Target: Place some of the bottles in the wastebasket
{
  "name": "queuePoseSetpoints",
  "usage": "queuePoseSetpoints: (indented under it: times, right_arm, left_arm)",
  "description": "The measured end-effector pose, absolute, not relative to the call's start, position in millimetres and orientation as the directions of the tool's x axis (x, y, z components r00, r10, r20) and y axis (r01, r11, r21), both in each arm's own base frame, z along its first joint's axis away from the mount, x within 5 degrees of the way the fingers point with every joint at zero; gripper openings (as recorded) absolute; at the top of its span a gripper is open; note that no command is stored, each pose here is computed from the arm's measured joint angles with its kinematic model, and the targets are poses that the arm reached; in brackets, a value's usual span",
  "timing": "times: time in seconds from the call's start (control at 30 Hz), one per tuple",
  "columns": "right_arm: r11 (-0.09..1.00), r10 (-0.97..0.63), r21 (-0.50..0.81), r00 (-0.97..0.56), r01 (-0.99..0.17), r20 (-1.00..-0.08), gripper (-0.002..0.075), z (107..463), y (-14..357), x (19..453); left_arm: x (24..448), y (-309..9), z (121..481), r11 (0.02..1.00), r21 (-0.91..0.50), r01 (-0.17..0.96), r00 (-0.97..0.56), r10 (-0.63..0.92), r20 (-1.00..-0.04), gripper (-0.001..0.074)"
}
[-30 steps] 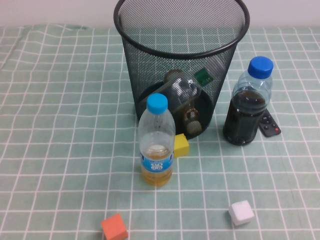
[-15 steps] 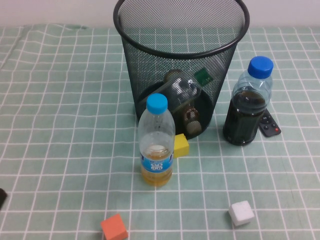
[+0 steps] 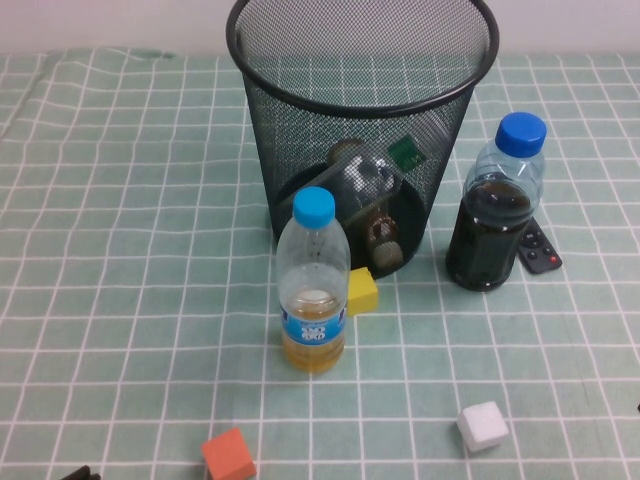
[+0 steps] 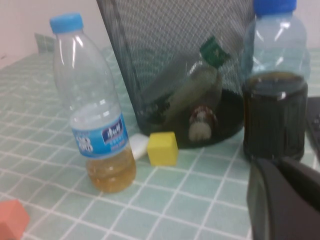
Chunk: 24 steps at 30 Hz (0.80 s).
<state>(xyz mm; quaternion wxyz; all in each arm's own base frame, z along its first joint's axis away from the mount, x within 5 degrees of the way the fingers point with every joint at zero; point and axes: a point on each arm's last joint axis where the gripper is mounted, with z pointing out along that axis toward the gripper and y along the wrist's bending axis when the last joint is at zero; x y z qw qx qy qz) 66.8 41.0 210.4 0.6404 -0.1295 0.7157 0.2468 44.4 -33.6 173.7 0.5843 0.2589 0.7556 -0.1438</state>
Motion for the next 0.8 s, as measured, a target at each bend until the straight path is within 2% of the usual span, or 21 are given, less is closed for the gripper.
queuePoseSetpoints:
  times: [0.17, 0.27, 0.53, 0.67, 0.8]
  right_arm:
    - [0.851, 0.107, 0.182, -0.177, -0.493, -0.978, -0.0003, 197.0, 40.0, 65.7]
    - [0.883, 0.079, 0.129, -0.128, -0.451, -0.989, -0.0003, 196.6, 34.3, 65.1]
    - [0.981, 0.164, 0.164, -0.009, -0.105, -0.986, -0.0003, 199.7, 5.9, 58.5]
    - [0.986, 0.168, 0.167, -0.085, 0.024, -0.982, -0.0003, 190.1, -1.5, 56.7]
    - [0.986, 0.146, 0.130, -0.165, 0.102, -0.975, -0.0003, 182.0, -5.9, 55.3]
  left_arm:
    - [44.4, -33.6, 173.5, 0.824, 0.088, 0.560, -0.183, 0.227, -0.956, -0.0003]
    - [44.4, -33.6, 173.5, 0.824, 0.088, 0.560, -0.183, 0.227, -0.956, -0.0003]
    - [44.4, -33.6, 173.5, 0.824, 0.088, 0.560, -0.183, 0.227, -0.956, -0.0003]
    - [44.4, -33.6, 173.5, 0.824, 0.088, 0.560, -0.183, 0.227, -0.956, -0.0003]
    - [44.4, -33.6, 173.5, 0.824, 0.088, 0.560, -0.183, 0.227, -0.956, -0.0003]
